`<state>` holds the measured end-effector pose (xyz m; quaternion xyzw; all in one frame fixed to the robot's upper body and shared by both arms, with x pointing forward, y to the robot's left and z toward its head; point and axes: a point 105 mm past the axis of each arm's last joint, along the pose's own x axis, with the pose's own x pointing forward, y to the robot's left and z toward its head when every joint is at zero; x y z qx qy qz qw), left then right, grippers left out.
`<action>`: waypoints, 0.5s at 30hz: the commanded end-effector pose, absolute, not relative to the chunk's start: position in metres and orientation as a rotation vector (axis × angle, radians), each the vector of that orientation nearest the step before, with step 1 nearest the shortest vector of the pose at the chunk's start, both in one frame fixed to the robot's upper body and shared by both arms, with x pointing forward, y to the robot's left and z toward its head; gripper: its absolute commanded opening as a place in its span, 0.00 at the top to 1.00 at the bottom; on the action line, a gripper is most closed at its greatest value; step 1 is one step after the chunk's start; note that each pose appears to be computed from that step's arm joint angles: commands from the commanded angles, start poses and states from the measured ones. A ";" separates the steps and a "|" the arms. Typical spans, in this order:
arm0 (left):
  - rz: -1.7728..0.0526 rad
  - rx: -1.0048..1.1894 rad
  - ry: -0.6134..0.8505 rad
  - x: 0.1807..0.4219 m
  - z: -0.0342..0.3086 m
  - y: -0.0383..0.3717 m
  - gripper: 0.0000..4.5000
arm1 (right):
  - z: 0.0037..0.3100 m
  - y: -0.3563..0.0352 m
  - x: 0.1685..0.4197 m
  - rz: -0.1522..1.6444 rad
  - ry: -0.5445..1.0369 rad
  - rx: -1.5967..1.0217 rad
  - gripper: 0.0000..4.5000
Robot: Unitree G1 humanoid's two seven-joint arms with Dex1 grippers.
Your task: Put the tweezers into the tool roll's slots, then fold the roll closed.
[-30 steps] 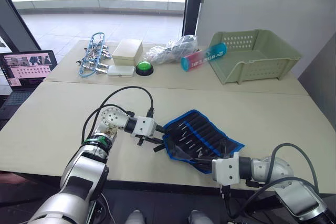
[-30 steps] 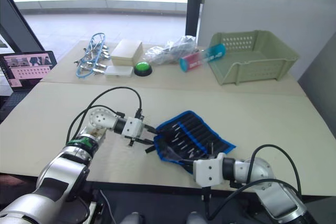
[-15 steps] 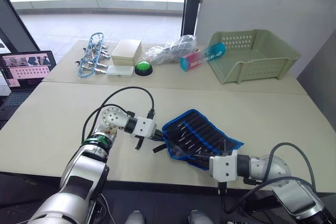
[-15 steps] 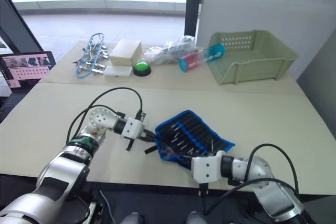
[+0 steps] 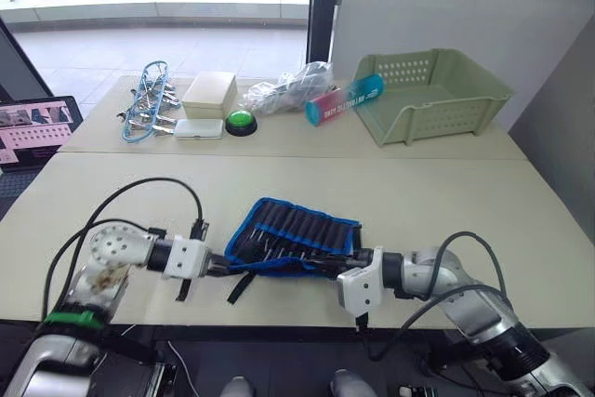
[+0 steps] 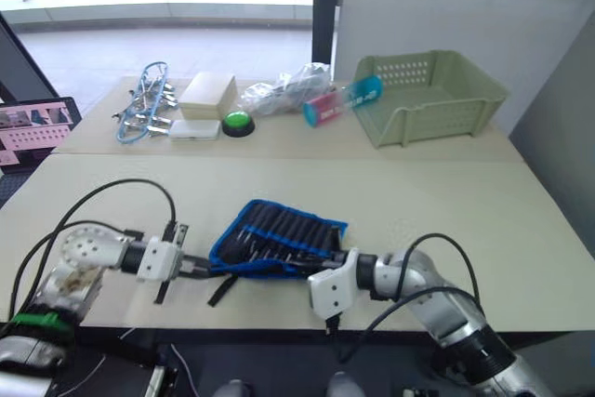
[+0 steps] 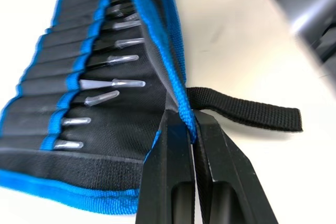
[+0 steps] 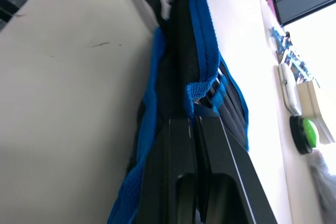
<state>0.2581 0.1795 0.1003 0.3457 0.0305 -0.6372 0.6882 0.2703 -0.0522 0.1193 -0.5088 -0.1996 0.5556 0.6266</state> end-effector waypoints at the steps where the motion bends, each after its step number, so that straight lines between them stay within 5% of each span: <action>1: -1.281 0.689 0.071 0.257 0.112 0.174 0.99 | 0.116 -0.057 0.272 1.273 -0.428 -1.159 1.00; 15: -0.959 0.502 0.199 0.300 0.098 0.184 0.99 | 0.128 -0.075 0.297 1.132 -0.130 -0.739 1.00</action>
